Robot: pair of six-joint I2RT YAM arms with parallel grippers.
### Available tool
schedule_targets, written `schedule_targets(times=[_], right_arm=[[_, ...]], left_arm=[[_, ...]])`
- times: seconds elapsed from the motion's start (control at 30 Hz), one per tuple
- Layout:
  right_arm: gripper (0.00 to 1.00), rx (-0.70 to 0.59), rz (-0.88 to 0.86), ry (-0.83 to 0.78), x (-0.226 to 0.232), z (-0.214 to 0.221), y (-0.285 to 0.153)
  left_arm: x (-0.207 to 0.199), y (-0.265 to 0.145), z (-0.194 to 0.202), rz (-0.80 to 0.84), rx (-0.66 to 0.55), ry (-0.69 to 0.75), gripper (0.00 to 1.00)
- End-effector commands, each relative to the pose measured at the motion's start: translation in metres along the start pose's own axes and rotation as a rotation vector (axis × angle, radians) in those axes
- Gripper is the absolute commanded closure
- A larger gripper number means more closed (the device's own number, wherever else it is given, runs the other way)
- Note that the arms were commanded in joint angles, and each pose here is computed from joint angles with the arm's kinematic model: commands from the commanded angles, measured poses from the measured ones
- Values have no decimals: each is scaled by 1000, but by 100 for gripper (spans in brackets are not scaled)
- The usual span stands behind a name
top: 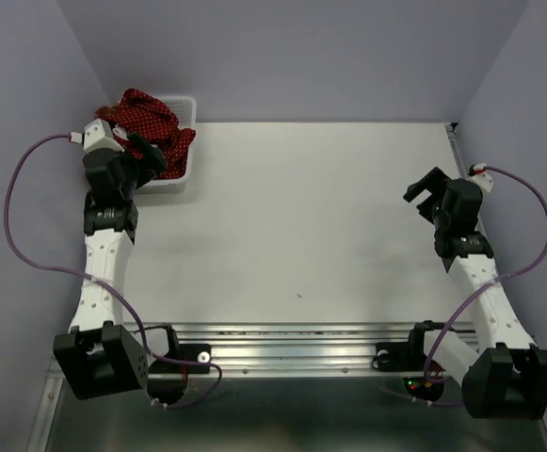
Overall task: Fold and stack the skirts
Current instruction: Grab the skirt from the pile
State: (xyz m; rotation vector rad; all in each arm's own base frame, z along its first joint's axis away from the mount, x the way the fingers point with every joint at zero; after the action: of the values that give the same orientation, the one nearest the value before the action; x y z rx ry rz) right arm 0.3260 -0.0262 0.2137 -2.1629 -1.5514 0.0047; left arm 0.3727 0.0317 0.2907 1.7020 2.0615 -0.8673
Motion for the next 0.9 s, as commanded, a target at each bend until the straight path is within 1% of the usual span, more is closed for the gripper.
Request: schedule_targets(times=[0.0,0.07,0.1,0.13,0.17,0.2,0.23,0.27,0.33,0.37,0.4,0.43,0.47,0.5,0.53,0.63,0.73,0.87], right_arm=[[0,-49,-29,18,8,-18,-6],[0,-59,-43,26,10,-19,-6],[0,-62,-92,11,17,-18,-7],[0,-62,-117,7,20,-18,-7],[0,-64,-139,6,24,-18,-7],[0,-64,-171,-1,28,-17,-8],[0,-72,-181,-3,29,-17,-7],[0,-74,-185,-3,30,-17,-6],[0,-72,-158,-5,26,-15,-2],[0,-73,-152,-5,25,-16,-1],[0,-69,-141,-7,24,-15,1],[0,-62,-134,-13,23,-13,3],[0,-60,-130,-15,22,-13,4],[0,-56,-129,-16,22,-12,6],[0,-46,-125,-19,22,-10,8],[0,-33,-107,-23,20,-7,12],[0,-6,-85,-35,16,-1,17],[0,-2,-48,-39,11,-2,20]], left_arm=[[-11,-3,-10,42,-39,-11,1],[-12,7,-11,49,-36,-9,1],[-20,18,-12,83,-16,8,1],[-24,32,-15,96,2,37,1],[-29,39,-17,107,11,38,1],[-31,48,-19,112,17,70,1],[-34,56,-20,123,27,92,1],[-36,74,-24,115,40,113,1],[-36,93,-26,108,66,195,1],[-35,112,-24,92,96,221,1],[-33,122,-22,79,113,246,1],[-30,131,-20,78,131,307,1],[-26,150,-16,61,167,330,1],[-24,160,-14,54,184,352,1],[-19,180,-11,36,215,370,1],[-14,206,-5,20,255,406,1],[-15,242,1,-2,276,436,1],[-5,260,13,-59,280,489,1]])
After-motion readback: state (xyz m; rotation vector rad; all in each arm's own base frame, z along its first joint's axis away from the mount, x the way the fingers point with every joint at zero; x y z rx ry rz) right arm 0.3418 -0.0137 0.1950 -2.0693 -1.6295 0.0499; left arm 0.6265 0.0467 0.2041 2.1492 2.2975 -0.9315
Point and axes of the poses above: each gripper's point midway between its finger pads, its own y axis out along the fingers, its own x axis along the line the jaws close on, z = x × y, the point moved 2 cm from there along -y, back along the fingers, and after that the axes turned 12 degrees about -y, right-handed, at the moved point
